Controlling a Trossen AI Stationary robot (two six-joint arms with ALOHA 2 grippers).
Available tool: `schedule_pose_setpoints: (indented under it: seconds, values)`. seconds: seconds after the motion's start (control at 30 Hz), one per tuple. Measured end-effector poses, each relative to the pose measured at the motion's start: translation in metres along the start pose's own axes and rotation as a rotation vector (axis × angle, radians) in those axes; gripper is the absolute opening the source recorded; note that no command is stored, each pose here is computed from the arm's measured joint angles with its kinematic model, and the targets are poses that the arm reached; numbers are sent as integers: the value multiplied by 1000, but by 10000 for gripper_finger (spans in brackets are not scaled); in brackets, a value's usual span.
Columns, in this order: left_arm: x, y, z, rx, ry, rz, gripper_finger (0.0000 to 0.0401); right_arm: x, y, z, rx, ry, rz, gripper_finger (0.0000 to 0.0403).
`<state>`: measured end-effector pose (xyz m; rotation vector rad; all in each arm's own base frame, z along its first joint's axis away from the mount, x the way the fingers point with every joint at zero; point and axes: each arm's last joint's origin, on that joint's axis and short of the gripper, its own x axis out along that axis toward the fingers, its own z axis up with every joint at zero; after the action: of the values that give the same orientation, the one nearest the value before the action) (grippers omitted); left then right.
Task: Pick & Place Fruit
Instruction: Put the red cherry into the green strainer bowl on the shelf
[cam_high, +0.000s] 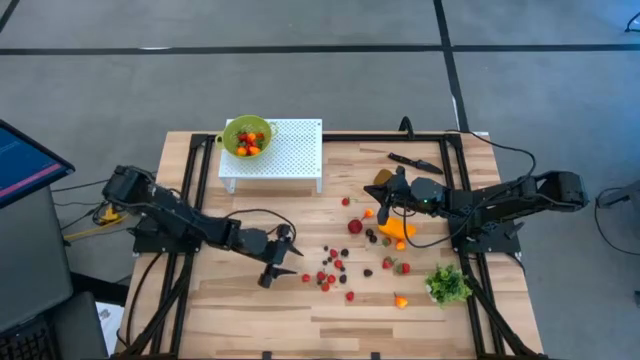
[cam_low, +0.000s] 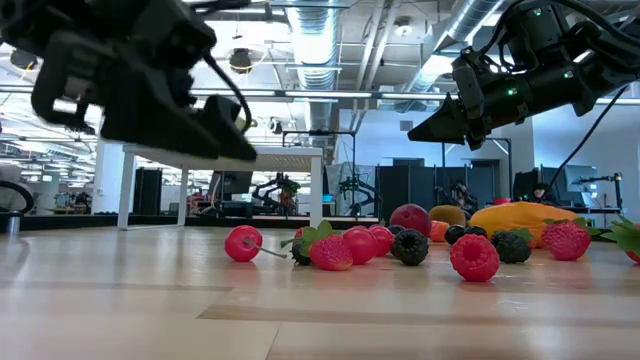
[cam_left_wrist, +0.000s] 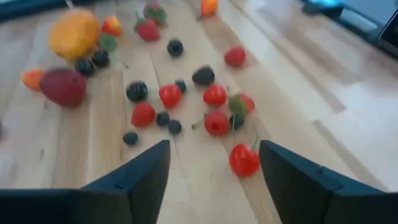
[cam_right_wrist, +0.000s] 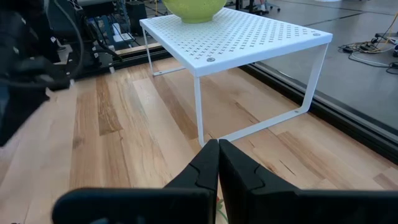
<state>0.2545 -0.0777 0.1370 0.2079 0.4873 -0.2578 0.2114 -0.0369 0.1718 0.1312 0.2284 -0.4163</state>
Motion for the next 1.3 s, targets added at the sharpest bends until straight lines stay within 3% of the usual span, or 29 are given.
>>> schedule_pose_setpoints:
  seconds: [0.4,0.7,1.3]
  values:
    - [23,-14,-30,23,118,-60,252,0,0,0,0,0,0,6]
    - [40,-19,-42,19,58,-63,246,0,0,0,0,0,0,6]
    - [53,-20,-28,17,-29,-89,245,0,0,0,0,0,0,6]
